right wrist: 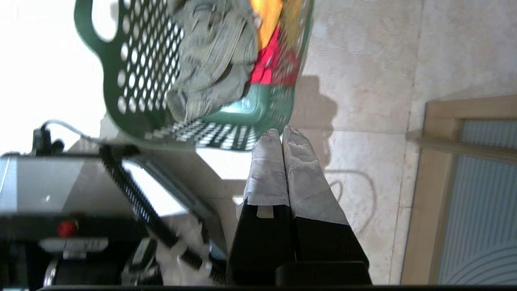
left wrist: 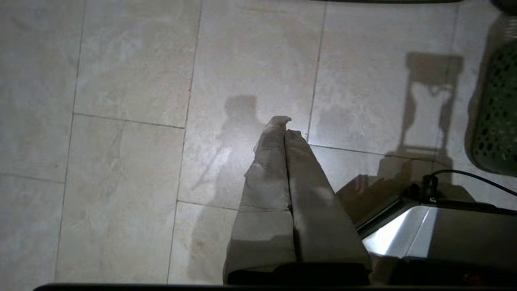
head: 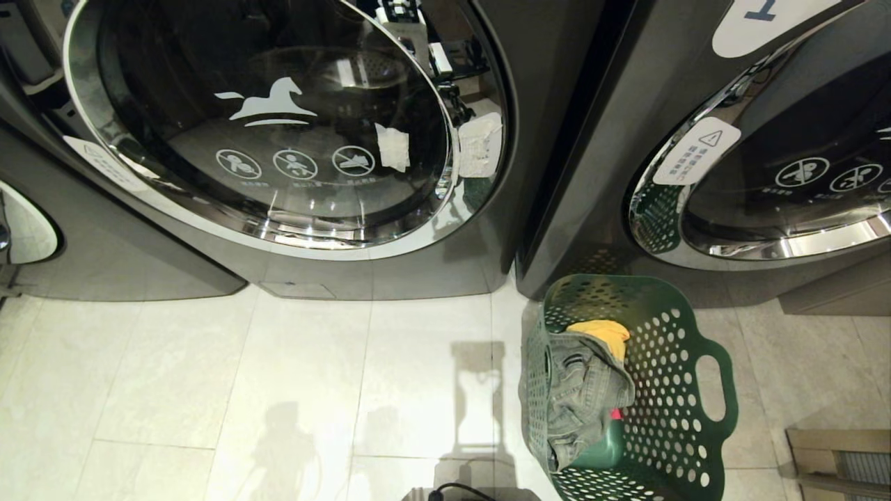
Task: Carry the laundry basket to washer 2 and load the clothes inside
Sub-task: Open the lid of the washing machine
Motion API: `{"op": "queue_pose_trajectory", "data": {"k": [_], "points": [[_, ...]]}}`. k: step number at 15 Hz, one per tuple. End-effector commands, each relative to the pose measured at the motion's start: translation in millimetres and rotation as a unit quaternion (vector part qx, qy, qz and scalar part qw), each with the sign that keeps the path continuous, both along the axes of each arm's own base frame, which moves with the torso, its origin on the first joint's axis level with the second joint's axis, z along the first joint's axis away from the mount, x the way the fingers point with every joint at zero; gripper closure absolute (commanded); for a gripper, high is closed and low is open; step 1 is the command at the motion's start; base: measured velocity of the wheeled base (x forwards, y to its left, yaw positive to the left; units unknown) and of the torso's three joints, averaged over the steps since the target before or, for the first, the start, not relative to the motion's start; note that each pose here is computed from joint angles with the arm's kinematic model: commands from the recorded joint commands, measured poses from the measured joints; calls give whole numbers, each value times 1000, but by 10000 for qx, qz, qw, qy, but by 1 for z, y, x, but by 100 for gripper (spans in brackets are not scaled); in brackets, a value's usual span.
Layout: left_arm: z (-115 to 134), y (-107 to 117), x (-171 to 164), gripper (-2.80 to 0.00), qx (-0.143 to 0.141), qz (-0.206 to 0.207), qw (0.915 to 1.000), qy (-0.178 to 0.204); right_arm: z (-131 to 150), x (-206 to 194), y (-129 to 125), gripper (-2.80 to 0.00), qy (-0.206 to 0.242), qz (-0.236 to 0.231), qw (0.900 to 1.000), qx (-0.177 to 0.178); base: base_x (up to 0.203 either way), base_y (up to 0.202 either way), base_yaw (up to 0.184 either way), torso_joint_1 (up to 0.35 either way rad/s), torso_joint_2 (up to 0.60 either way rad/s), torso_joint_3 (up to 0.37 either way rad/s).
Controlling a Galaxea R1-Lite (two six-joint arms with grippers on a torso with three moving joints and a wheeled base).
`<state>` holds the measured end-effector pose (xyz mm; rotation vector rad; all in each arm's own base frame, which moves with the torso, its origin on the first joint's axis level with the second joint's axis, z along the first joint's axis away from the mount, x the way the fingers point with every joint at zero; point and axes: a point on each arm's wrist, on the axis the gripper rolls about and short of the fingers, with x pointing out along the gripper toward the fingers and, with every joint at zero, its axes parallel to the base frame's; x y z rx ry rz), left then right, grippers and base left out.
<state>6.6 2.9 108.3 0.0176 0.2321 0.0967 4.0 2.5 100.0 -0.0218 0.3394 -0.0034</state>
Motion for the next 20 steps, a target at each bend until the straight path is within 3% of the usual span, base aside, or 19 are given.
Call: {"op": "queue_pose_trajectory", "data": {"k": [1, 3, 5, 9, 12, 15, 17, 20], "points": [[-20, -1, -33, 0, 113, -320, 9947, -967, -10, -8, 1, 0, -101, 22, 9999, -7, 0, 0, 0, 0, 0, 0], [-32, -3, -35, 0, 319, -591, 9958, -619, -10, -8, 1, 0, -104, -52, 9999, -83, 0, 0, 0, 0, 0, 0], [-32, -3, -35, 0, 297, -578, 9961, -604, -9, -8, 2, 0, -143, 258, 9991, -294, 0, 0, 0, 0, 0, 0], [-32, -3, -35, 0, 241, -566, 9962, -622, -8, -7, 3, 0, -261, 645, 9976, -67, 0, 0, 0, 0, 0, 0], [-32, -3, -35, 0, 106, -516, 9966, -628, -8, -10, 3, 0, -352, 1227, 9918, -9, 0, 0, 0, 0, 0, 0], [-32, -3, -35, 0, 142, -532, 9965, -631, -14, -18, -1, 0, -726, 548, 9957, -199, 0, 0, 0, 0, 0, 0], [-32, -3, -35, 0, 143, -528, 9965, -634, -20, -29, -2, 0, -1341, 315, 9902, -234, 0, 0, 0, 0, 0, 0], [-32, -3, -35, 0, 158, -530, 9965, -625, -23, -30, -2, 0, -1416, 119, 9898, -142, 0, 0, 0, 0, 0, 0]]}}
